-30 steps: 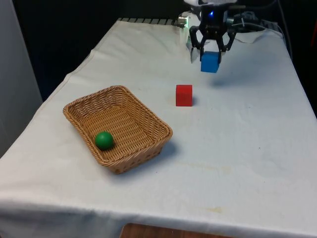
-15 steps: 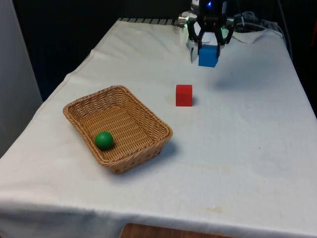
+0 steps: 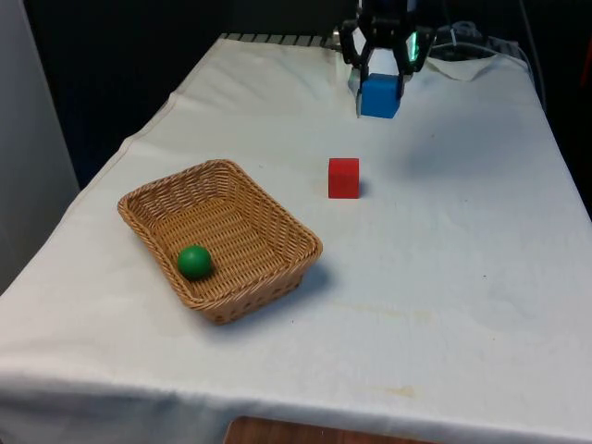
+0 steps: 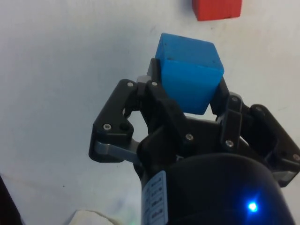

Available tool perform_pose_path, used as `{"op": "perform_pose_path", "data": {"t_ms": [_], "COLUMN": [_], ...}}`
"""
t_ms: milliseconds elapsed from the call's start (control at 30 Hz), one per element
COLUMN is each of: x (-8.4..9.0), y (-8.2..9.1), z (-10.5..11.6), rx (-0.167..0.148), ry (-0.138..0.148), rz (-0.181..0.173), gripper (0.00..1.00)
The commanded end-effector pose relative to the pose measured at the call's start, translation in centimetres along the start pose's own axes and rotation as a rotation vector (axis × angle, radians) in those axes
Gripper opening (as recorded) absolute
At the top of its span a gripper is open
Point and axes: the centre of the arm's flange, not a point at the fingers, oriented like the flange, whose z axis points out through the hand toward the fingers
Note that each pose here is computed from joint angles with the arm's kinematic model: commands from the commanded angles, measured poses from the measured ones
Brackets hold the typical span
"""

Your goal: Place all non-red objects into the basket.

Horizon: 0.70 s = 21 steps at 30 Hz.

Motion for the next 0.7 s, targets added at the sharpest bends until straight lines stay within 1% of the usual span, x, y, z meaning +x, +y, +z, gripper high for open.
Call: {"op": "perform_pose_path", "data": {"t_ms": [0, 67, 100, 133, 267, 400, 433, 467, 667], "x": [0.4, 0.9, 0.8, 1.2, 2.5, 3.9, 3.7, 4.2, 5.7], "y": [0.1, 0.1, 0.0, 0.1, 0.1, 0.2, 0.1, 0.3, 0.5], "z": [-0.1, -0.2, -0.3, -0.3, -0.5, -0.7, -0.6, -0.7, -0.6], "rx": [0.000, -0.002, -0.004, -0.002, -0.009, -0.016, -0.022, -0.018, -0.027], "ry": [-0.006, -0.004, 0.005, -0.002, 0.003, 0.013, 0.021, 0.015, 0.024], "rz": [0.002, 0.003, 0.003, 0.005, 0.011, 0.018, 0.017, 0.019, 0.027], "gripper": [0.03, 0.03, 0.03, 0.03, 0.03, 0.03, 0.03, 0.03, 0.03]}}
